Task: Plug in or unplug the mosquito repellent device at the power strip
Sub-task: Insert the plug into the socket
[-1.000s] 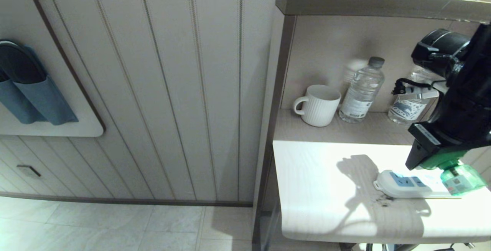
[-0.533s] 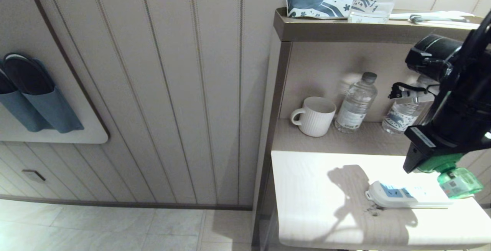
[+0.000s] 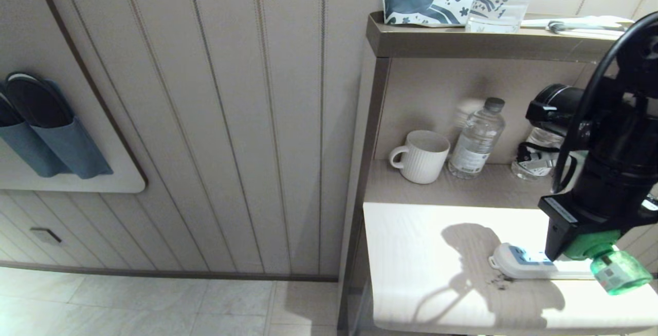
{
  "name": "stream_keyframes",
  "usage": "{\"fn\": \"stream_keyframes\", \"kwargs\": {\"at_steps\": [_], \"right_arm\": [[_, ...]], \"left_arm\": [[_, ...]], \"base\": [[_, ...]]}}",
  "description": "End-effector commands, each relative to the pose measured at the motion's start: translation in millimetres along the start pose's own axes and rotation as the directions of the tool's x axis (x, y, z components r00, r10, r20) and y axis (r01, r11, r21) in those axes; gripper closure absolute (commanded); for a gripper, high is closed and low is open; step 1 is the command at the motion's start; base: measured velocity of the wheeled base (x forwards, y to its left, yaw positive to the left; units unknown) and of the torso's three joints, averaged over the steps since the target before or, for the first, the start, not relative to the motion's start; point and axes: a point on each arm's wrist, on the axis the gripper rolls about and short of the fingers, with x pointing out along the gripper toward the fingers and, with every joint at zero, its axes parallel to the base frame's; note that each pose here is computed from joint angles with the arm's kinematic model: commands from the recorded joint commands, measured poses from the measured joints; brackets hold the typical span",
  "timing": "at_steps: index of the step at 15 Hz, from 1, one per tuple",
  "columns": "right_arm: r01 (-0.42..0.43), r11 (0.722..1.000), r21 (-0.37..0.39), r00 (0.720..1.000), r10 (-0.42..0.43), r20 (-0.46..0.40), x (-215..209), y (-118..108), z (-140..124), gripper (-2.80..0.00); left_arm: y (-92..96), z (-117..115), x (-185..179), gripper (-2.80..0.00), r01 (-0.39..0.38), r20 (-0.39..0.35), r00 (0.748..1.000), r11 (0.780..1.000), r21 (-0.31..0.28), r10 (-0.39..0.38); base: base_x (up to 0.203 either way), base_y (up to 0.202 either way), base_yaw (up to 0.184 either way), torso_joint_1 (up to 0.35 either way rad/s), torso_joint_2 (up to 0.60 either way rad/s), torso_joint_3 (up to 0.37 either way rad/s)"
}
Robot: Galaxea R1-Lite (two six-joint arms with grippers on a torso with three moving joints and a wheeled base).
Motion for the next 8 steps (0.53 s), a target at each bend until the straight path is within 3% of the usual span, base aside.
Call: {"fn": "stream_keyframes", "kwargs": {"at_steps": [1, 8], "right_arm": [[0.011, 1.0, 0.003, 0.999, -0.011, -0.038, 6, -1, -2, 0.0], [0.035, 0.999, 0.029, 0.999, -0.034, -0.007, 33, 4, 1, 0.0]], "left_arm": [[0.0, 0, 0, 0.0, 0.0, 0.002, 1.0, 1.0, 0.0, 0.0], [0.0, 0, 0, 0.0, 0.0, 0.002, 1.0, 1.0, 0.0, 0.0]], "base": [[0.0, 0.0, 0.0, 0.0, 0.0, 0.0], [0.0, 0.0, 0.0, 0.0, 0.0, 0.0]]}}
